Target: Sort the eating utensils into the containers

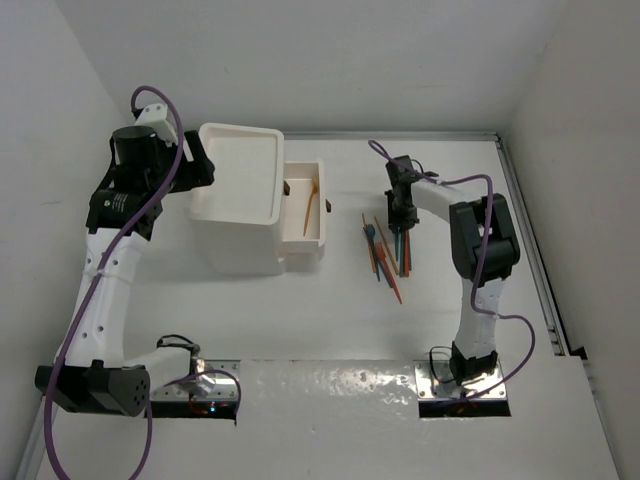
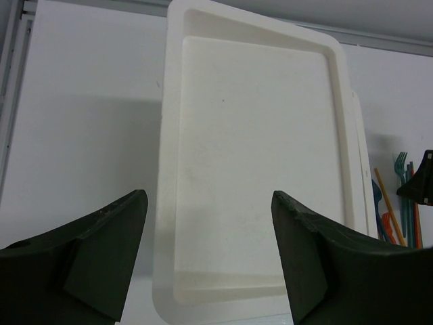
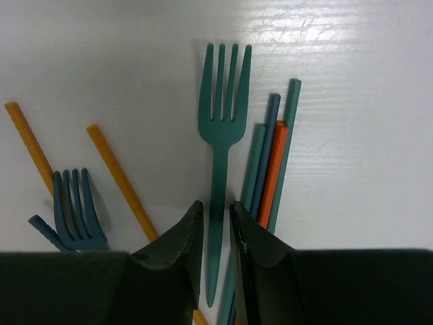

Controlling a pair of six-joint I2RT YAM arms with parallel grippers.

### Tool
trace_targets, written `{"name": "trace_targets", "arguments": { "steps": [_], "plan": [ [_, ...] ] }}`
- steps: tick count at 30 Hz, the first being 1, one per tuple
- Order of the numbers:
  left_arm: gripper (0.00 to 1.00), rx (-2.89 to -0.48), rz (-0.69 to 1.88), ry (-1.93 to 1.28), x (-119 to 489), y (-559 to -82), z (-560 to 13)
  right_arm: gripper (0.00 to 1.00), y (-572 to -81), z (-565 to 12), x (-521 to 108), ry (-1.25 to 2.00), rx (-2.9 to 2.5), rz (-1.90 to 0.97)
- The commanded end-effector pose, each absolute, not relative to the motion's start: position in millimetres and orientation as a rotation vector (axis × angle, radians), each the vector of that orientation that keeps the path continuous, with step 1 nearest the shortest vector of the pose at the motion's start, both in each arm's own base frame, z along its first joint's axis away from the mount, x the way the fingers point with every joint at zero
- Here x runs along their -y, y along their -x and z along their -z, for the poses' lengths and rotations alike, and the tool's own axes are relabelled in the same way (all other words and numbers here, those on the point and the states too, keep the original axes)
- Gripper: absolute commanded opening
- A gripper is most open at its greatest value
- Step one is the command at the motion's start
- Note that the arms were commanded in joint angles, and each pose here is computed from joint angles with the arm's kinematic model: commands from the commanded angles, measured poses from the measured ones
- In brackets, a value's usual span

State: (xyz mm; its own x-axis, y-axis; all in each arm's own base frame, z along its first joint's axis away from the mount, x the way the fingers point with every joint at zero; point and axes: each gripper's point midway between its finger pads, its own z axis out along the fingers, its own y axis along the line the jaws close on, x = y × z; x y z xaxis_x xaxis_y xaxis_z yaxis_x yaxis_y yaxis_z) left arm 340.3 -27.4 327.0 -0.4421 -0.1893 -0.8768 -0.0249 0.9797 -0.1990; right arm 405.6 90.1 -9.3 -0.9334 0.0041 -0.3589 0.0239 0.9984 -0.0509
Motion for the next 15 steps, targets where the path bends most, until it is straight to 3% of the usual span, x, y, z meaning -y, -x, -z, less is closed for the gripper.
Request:
{"name": "trace_targets", "arguments": {
  "steps": [1,5,9,15],
  "plan": [
    [0.72,-1.994,0.192,0.146,29.8,-341.9,-337.3,0.21,-426.1,3.9,-92.1,-0.028,-2.724,0.055],
    [0.72,-2.003,0.194,0.144,30.4,-343.5,-334.2,0.18,-428.0,10.6,-94.7,-0.018,-2.736,0.037],
    [0.72,-2.005,0.191,0.146,30.0,-345.0,-333.3,0.02,-432.1,12.5,-100.1,-0.019,-2.737,0.004],
    [0.72,-2.001,0.191,0.146,30.0,-345.8,-335.0,0.0,-460.4,-67.5,-119.1,-0.036,-2.551,-0.137]
  ]
}}
